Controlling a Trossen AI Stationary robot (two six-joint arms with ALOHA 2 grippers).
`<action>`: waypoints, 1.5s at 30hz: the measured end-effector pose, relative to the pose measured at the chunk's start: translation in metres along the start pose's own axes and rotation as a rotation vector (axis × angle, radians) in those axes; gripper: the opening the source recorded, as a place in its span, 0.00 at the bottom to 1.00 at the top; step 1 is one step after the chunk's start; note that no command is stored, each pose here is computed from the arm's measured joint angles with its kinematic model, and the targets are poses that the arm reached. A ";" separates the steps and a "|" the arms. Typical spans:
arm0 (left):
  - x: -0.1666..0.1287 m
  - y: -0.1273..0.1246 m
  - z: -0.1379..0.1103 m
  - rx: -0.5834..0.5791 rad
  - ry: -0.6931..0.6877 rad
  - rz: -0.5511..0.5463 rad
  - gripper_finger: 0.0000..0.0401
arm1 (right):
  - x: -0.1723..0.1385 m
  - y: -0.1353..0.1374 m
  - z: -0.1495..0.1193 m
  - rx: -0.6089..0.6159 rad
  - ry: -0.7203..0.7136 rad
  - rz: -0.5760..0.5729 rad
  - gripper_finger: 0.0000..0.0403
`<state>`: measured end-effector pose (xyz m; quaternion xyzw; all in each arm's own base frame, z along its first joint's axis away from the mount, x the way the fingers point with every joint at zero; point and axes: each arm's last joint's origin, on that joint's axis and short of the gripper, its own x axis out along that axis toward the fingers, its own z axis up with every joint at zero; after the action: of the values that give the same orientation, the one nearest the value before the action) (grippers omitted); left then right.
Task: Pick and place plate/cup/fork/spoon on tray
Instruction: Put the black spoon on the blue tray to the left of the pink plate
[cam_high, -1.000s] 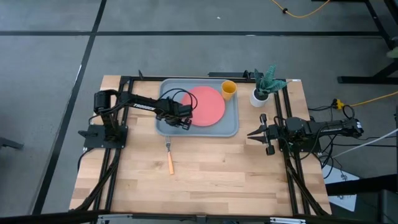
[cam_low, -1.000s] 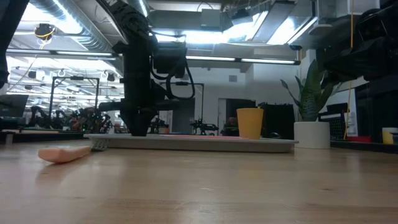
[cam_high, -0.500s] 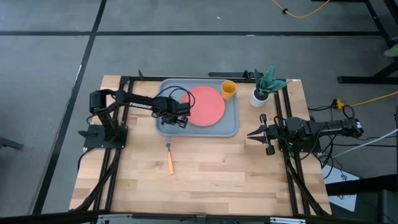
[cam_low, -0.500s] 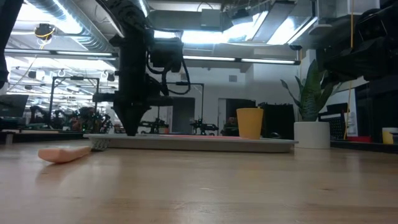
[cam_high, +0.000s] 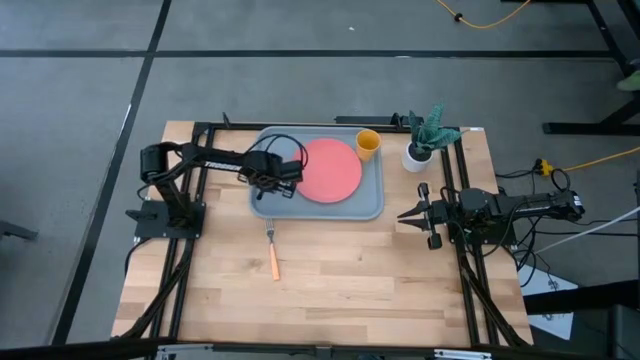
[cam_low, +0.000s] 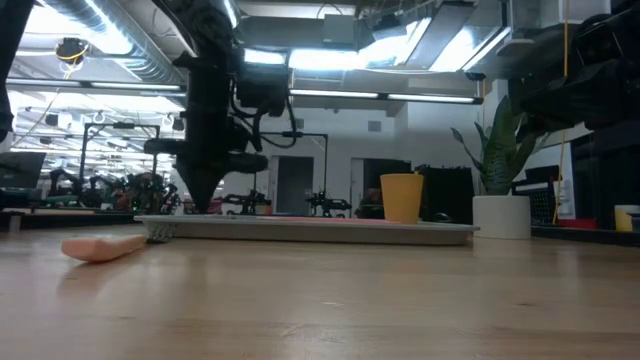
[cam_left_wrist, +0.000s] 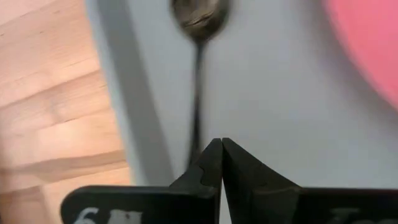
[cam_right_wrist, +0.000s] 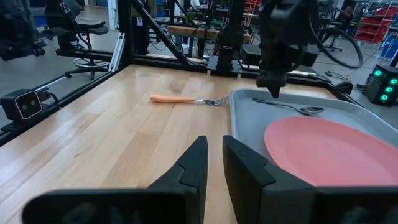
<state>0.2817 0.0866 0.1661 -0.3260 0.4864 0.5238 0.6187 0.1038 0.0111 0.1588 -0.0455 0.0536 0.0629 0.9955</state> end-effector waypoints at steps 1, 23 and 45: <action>0.001 0.002 0.001 0.009 0.010 0.017 0.00 | 0.000 0.000 0.000 0.000 0.000 0.000 0.14; -0.002 -0.001 -0.020 0.048 0.020 0.064 0.00 | 0.000 0.000 0.000 0.000 0.000 0.000 0.14; -0.012 -0.016 -0.050 0.085 -0.047 0.033 0.01 | 0.000 0.000 0.000 0.000 0.000 0.000 0.14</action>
<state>0.2841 0.0328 0.1602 -0.2788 0.4990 0.5205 0.6344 0.1038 0.0111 0.1588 -0.0455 0.0535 0.0628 0.9956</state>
